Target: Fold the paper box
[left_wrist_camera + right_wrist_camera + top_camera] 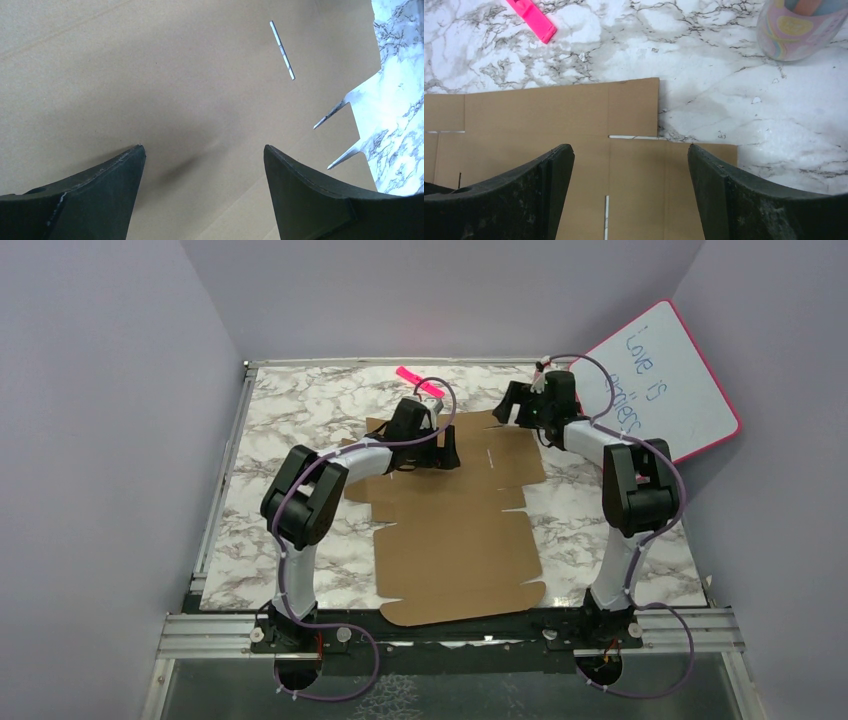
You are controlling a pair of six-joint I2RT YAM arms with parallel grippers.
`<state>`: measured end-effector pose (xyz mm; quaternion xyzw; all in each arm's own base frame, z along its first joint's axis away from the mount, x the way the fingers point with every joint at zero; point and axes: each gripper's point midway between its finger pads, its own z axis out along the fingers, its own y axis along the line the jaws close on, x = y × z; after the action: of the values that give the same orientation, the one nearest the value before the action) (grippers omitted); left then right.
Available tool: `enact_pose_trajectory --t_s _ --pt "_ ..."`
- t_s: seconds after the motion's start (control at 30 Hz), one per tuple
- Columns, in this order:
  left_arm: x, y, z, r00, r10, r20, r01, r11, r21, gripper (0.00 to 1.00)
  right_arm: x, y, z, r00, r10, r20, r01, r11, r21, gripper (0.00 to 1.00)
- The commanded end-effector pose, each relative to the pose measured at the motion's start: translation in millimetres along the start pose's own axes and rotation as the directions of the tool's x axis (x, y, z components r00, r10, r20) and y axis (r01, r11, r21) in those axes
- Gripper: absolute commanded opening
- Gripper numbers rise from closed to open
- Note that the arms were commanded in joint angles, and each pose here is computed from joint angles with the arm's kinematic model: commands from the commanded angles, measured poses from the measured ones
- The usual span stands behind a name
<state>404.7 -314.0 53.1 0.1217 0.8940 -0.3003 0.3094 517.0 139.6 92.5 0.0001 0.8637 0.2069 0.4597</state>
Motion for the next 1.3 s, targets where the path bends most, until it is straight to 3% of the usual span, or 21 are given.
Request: enact_pose_trajectory --t_s 0.0,0.17,0.93,1.27 --pt "-26 -11 -14 0.998 0.028 0.058 -0.029 1.000 0.009 0.89 -8 4 12 1.000 0.029 -0.001 -0.029 0.998 -0.055 0.88" --pt "-30 -2 -12 0.996 0.012 0.084 -0.012 1.000 -0.006 0.89 -5 -4 24 0.999 0.038 -0.008 -0.038 0.998 -0.042 0.86" --pt "-4 15 9 1.000 -0.008 0.003 0.008 1.000 -0.003 0.89 32 -17 62 0.991 0.075 -0.113 -0.084 0.994 -0.075 0.71" --pt "14 22 18 0.999 -0.020 -0.044 0.019 1.000 -0.005 0.89 22 -7 54 0.996 0.044 -0.081 -0.054 0.991 -0.122 0.45"
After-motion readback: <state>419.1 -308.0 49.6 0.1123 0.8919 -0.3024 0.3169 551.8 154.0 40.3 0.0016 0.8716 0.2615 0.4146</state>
